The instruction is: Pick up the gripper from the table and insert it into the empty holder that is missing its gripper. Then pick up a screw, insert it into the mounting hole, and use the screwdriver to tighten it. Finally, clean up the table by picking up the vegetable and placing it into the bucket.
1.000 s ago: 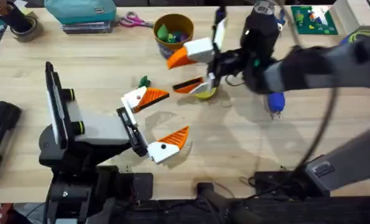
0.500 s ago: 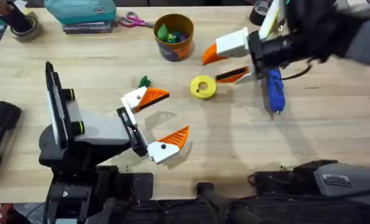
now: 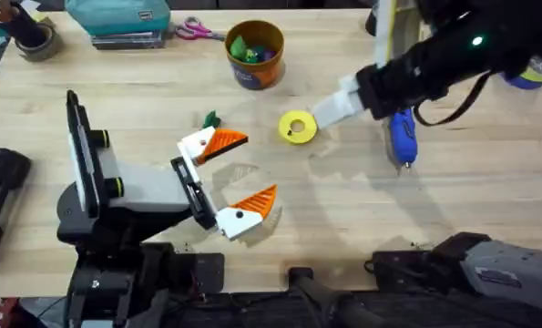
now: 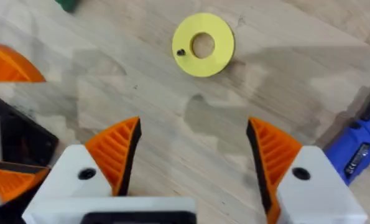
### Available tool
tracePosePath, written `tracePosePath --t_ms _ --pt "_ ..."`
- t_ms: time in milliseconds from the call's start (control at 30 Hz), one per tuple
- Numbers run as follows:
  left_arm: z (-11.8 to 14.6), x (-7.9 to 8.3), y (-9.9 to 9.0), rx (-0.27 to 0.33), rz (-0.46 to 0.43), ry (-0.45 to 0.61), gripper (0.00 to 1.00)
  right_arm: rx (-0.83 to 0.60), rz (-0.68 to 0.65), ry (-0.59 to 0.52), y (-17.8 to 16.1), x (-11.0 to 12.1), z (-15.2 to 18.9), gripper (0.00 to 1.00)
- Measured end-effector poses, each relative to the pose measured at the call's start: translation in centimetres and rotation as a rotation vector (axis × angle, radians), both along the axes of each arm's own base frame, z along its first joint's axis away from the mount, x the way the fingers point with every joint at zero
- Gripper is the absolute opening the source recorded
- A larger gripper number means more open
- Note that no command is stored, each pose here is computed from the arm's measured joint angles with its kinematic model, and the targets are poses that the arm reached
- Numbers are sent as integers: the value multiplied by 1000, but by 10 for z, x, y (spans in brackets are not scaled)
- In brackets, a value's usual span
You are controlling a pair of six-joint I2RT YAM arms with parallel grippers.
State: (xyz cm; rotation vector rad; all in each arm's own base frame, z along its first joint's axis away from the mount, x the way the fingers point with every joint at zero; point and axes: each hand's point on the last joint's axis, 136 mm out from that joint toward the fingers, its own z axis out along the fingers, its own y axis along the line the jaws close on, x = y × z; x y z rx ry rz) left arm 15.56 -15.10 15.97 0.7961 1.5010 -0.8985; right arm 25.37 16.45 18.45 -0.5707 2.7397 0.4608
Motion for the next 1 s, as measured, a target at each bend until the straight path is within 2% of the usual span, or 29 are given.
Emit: tracePosePath --t_ms 167,433,667,1000 --pt "0 0 0 0 0 0 985 -74 55 -29 6 -7 -3 998" --pt "0 0 0 0 0 0 985 -101 69 -51 7 -6 -7 998" --pt "0 0 0 0 0 0 985 -139 67 -13 0 -14 -31 998" --pt "0 0 0 0 0 0 985 -133 63 -37 2 -8 -58 998"
